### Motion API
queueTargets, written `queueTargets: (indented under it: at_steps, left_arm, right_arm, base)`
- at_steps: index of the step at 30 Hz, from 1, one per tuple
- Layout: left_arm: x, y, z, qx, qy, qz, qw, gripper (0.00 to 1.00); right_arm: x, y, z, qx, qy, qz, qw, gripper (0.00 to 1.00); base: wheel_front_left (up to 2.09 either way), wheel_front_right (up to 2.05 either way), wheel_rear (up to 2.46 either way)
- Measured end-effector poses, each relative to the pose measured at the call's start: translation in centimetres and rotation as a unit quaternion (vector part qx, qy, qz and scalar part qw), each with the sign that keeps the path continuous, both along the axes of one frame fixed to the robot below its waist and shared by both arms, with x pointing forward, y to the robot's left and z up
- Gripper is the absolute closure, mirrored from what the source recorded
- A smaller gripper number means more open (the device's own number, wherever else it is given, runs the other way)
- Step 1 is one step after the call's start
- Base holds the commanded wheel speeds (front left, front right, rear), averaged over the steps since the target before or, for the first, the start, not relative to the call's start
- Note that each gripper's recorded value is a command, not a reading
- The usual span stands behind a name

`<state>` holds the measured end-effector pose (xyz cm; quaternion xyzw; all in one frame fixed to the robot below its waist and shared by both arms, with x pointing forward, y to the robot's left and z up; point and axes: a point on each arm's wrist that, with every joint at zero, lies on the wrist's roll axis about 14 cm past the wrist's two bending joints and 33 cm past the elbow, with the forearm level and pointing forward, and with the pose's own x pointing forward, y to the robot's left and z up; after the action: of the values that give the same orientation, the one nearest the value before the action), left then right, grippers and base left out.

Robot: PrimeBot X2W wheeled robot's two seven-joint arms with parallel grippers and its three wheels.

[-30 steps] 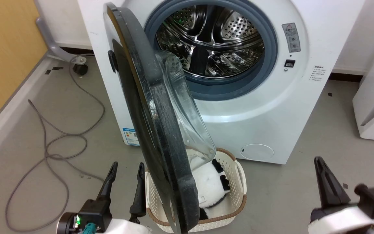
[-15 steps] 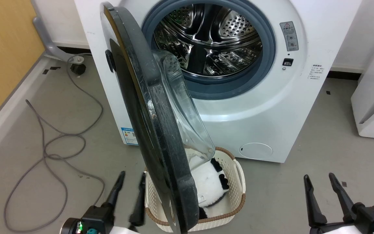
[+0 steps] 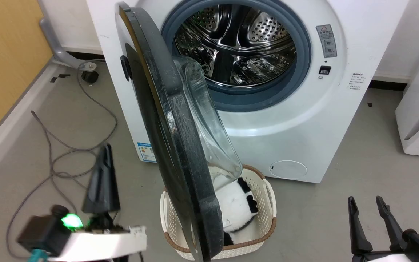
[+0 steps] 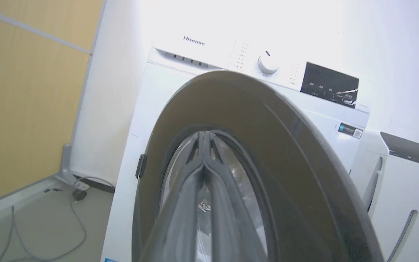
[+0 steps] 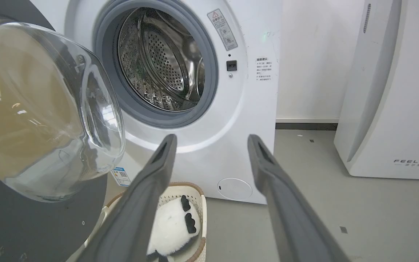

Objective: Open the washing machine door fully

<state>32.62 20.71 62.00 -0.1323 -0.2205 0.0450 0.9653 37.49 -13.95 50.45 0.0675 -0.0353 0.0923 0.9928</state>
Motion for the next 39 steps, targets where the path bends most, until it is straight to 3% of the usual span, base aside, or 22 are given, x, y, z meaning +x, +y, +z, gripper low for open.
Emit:
queueTargets:
  at_steps: [6,19,25,31,39]
  left_arm:
    - [-0.7,-1.6,5.5,-0.008,-0.090,-0.031,0.995,1.00]
    - [-2.0,-9.3,6.9,0.053,-0.118,-0.141,0.982,1.00]
    - [-1.8,-12.9,4.5,0.062,-0.058,-0.202,0.976,1.00]
    - [-2.2,-16.2,-1.0,0.059,0.051,-0.259,0.963,1.00]
    - [-2.4,-16.7,-6.3,0.045,0.151,-0.260,0.953,1.00]
  right_arm:
    - [-0.2,-0.1,-0.1,0.009,0.002,-0.003,1.000,0.00]
    - [-0.2,-0.5,-0.2,0.015,0.005,-0.008,1.000,0.00]
    - [-0.1,-0.5,-0.5,0.016,0.011,-0.009,1.000,0.00]
    - [-0.1,-0.5,-1.1,0.015,0.019,-0.009,1.000,0.00]
    - [-0.1,-0.7,-1.4,0.015,0.024,-0.012,1.000,0.00]
  base:
    - [0.00,0.00,0.00]
    - [0.00,0.00,0.00]
    - [0.00,0.00,0.00]
    - [0.00,0.00,0.00]
    - [0.00,0.00,0.00]
